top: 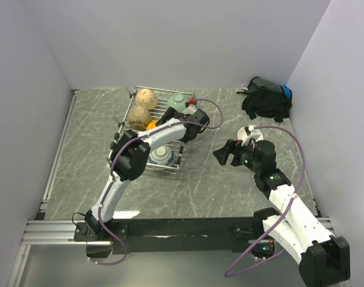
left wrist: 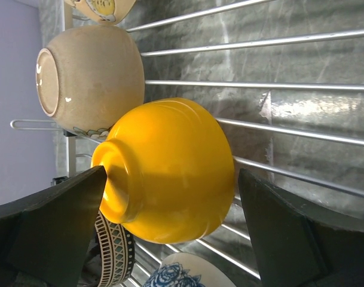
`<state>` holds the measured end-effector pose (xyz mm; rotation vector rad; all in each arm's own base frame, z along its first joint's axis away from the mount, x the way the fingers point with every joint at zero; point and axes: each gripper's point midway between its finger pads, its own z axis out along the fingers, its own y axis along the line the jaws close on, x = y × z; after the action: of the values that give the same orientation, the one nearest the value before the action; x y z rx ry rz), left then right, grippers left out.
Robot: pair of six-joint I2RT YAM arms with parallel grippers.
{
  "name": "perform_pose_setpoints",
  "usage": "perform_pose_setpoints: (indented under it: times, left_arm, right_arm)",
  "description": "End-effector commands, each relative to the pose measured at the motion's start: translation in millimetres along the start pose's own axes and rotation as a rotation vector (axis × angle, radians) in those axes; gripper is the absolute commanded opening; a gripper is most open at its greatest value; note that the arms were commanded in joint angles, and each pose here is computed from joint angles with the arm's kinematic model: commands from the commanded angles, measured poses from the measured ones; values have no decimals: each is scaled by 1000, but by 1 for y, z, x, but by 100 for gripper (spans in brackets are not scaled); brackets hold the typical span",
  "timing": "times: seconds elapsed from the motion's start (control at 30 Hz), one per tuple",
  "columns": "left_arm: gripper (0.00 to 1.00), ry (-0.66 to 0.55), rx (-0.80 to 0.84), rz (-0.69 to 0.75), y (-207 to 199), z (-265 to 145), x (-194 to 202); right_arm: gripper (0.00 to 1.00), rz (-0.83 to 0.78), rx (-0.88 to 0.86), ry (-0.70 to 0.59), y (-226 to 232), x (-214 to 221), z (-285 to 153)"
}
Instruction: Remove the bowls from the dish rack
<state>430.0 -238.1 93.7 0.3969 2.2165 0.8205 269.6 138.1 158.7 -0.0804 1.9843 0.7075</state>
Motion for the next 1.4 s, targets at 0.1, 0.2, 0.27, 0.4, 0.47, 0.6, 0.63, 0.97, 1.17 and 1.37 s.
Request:
perform_pose_setpoints:
  times: [0.1,0.2,0.27,0.4,0.47,0.6,0.63,0.97,1.17,1.37]
  left_arm:
    - [99,-5,-76,50,9,3,4]
    - [99,2,-92,59,10,4,6]
    - [99,0,-99,55,13,3,5]
    - [99,-16,-94,34,21,-5,1]
    - [95,-19,-89,28,22,-6,1]
    - [85,-26,-87,10,28,-10,1]
    - [83,-29,-84,7,28,-11,1]
    - [66,-68,-73,-59,51,-29,-11]
    - [50,-103,-35,-119,64,-42,-19]
    - [42,-123,31,-203,73,-54,-27]
  right_arm:
    - [100,-23,-31,-23,6,-11,2]
    - [100,-25,-33,-24,7,-11,2]
    - [100,-23,-33,-24,7,-11,2]
    - [100,-24,-34,-27,7,-12,1]
    - [100,-23,-36,-24,8,-11,2]
    - [100,-23,-38,-27,9,-12,1]
    - [100,-23,-40,-31,9,-13,0]
    - [100,-32,-60,-44,15,-19,-4]
    - [100,-59,-161,-33,35,-15,-4]
    - [100,-145,-303,-49,70,-17,-5]
